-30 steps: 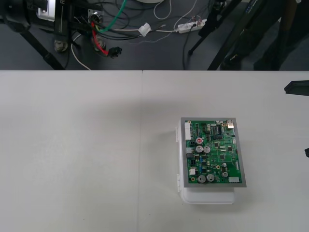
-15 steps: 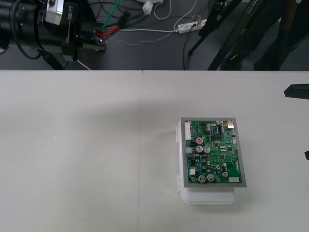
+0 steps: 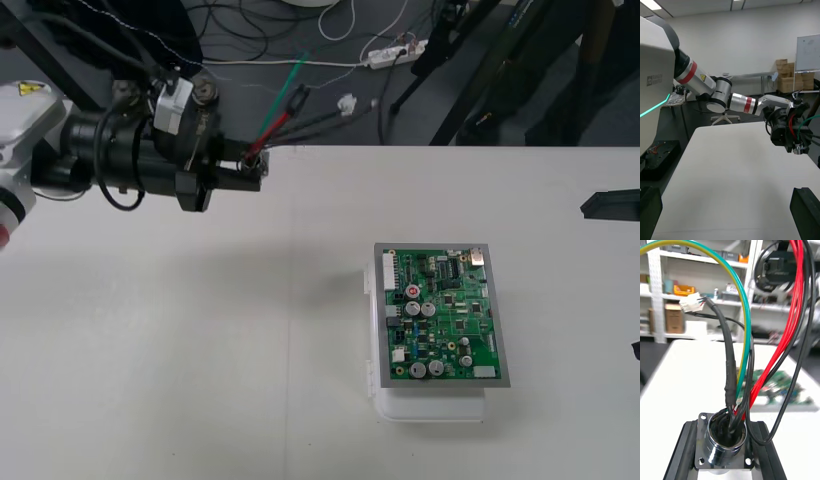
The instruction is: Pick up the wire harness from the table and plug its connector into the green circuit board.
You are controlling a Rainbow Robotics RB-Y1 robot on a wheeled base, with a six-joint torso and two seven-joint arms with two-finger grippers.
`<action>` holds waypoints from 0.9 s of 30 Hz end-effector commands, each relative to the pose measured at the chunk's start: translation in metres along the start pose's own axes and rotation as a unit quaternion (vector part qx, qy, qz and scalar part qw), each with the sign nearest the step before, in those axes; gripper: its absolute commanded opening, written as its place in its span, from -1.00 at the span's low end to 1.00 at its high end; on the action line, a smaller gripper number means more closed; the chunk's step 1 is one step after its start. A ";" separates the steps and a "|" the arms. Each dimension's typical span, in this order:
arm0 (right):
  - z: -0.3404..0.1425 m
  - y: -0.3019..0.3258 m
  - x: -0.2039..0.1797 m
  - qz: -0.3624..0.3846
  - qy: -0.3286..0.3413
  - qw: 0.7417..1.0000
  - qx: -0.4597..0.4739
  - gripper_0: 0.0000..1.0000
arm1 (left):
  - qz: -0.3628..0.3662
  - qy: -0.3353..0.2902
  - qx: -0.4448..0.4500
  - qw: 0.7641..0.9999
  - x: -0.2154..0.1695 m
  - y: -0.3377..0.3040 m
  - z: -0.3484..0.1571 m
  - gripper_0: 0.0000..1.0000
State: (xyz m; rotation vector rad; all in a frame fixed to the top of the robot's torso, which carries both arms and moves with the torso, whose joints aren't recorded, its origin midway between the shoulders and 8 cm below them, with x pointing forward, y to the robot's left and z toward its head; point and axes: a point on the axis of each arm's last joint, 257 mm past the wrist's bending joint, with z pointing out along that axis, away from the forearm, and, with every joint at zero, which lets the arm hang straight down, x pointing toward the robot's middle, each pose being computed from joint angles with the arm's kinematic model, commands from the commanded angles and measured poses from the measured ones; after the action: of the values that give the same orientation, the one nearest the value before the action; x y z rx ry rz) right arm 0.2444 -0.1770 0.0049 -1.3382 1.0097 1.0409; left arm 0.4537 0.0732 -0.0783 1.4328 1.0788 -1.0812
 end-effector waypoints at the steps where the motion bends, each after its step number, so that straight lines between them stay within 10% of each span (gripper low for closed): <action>1: 0.006 0.015 -0.005 0.023 0.005 0.999 -0.025 1.00 | -0.025 -0.036 0.059 0.997 -0.003 -0.044 0.027 -1.00; 27: 0.025 -0.003 -0.012 0.043 0.021 0.997 -0.056 1.00 | -0.323 -0.089 0.220 0.916 -0.046 -0.185 0.086 -1.00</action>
State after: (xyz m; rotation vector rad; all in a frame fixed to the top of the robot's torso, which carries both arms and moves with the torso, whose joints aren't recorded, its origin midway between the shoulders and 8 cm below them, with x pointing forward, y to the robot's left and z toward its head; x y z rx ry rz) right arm 0.2387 -0.1589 0.0121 -1.3427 1.0561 1.1904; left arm 0.2901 0.0020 -0.0935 1.2814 1.2956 -1.8622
